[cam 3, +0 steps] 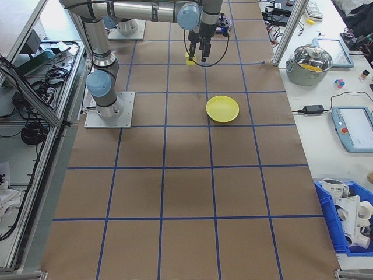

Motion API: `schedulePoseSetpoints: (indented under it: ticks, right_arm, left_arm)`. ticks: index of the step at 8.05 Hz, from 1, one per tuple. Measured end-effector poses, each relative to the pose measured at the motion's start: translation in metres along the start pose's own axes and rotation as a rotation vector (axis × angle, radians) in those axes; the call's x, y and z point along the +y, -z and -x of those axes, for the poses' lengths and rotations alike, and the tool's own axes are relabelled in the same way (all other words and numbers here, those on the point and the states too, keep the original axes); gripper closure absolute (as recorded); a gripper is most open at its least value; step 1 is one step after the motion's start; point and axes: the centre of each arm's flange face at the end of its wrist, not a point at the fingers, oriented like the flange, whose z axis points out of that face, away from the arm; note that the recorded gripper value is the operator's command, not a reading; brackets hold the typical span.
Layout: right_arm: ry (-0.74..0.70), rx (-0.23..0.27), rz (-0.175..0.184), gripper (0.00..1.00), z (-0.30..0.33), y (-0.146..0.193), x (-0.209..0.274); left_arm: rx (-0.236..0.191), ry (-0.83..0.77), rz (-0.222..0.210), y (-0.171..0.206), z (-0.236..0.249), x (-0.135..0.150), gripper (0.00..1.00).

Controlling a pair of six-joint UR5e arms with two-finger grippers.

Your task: Sort blocks by color into plates

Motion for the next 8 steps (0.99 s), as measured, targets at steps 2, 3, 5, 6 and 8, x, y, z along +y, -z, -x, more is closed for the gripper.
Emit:
schedulePoseSetpoints:
  ticks: [2,3,5,6,8]
  right_arm:
    - [-0.004,0.005,0.020,0.00,-0.003,-0.009,-0.003]
    - [-0.016,0.000,0.031,0.00,-0.006,-0.016,-0.005]
    - [-0.033,-0.002,0.002,0.00,-0.012,-0.017,-0.011]
    - [-0.040,0.004,-0.010,0.00,-0.013,-0.016,-0.011]
    - [-0.045,0.010,-0.030,0.00,-0.013,-0.013,-0.013]
  left_arm:
    - [0.004,-0.002,-0.015,-0.003,-0.019,-0.003,0.00]
    - [0.007,-0.007,-0.022,-0.004,-0.021,-0.004,0.00]
    - [0.024,-0.012,-0.028,-0.003,-0.024,-0.005,0.00]
    - [0.040,-0.013,-0.034,0.003,-0.025,-0.004,0.00]
    - [0.089,-0.020,-0.050,0.023,-0.021,-0.006,0.00]
